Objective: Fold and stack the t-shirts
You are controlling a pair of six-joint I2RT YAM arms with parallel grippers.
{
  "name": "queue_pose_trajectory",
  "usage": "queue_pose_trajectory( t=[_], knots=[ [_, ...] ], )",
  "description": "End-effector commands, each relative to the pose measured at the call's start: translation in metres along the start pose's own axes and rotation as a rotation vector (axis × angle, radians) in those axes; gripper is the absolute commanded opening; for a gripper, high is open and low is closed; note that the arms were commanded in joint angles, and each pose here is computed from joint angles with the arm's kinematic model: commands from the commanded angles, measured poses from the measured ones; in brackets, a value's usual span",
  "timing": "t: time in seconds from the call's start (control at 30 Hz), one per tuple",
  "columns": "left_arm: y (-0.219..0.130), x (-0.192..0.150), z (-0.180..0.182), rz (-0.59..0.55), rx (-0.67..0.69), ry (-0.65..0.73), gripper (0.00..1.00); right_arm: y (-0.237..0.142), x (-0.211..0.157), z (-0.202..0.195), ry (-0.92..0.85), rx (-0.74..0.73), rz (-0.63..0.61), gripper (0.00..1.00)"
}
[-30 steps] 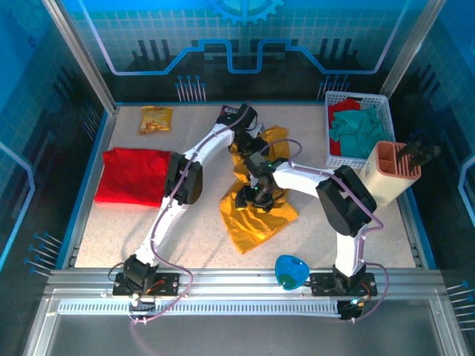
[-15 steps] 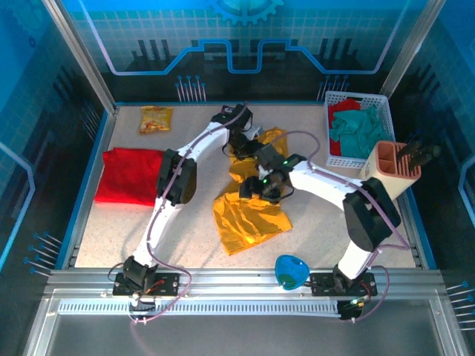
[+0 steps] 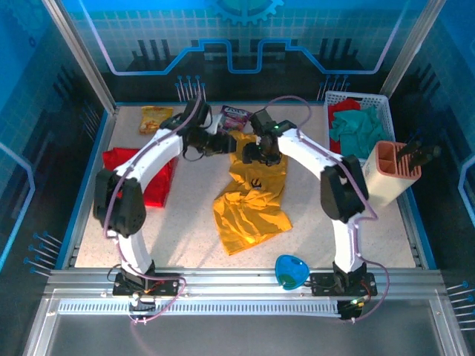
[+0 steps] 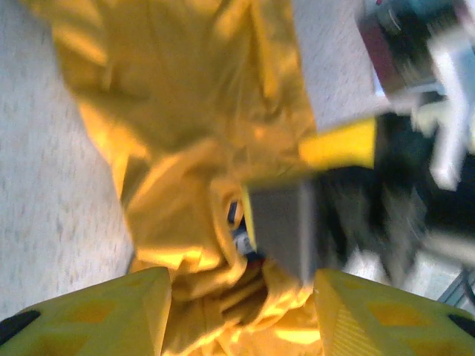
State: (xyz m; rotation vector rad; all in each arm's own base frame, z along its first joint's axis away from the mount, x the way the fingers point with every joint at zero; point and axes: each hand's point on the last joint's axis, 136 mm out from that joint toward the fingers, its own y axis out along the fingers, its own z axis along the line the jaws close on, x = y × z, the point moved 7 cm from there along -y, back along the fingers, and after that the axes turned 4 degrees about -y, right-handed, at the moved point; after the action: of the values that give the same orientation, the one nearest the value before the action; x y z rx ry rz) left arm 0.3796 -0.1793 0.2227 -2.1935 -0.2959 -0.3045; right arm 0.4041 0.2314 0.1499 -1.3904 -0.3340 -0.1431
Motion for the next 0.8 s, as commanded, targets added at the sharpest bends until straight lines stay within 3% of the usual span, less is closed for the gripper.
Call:
queue_pose_trajectory(
  t=[0.0,0.2,0.43,0.77],
  knots=[
    [-0.003,-0.026,0.014,-0.019,0.022,-0.058,0.55,0.022,-0.002,-0.024,-0.030,-0.121,0.107,0.74],
    [-0.014,-0.080,0.038,0.026,0.103,-0.103,0.54,0.050,0.000,-0.055,0.021,-0.189,0.205,0.72],
    [-0.028,-0.109,0.050,0.043,0.155,-0.125,0.55,0.063,0.011,-0.104,0.126,-0.236,0.233,0.72],
    [0.025,-0.159,0.028,0.217,0.194,-0.055,0.54,0.076,0.064,-0.141,0.337,-0.139,0.168,0.72]
  ],
)
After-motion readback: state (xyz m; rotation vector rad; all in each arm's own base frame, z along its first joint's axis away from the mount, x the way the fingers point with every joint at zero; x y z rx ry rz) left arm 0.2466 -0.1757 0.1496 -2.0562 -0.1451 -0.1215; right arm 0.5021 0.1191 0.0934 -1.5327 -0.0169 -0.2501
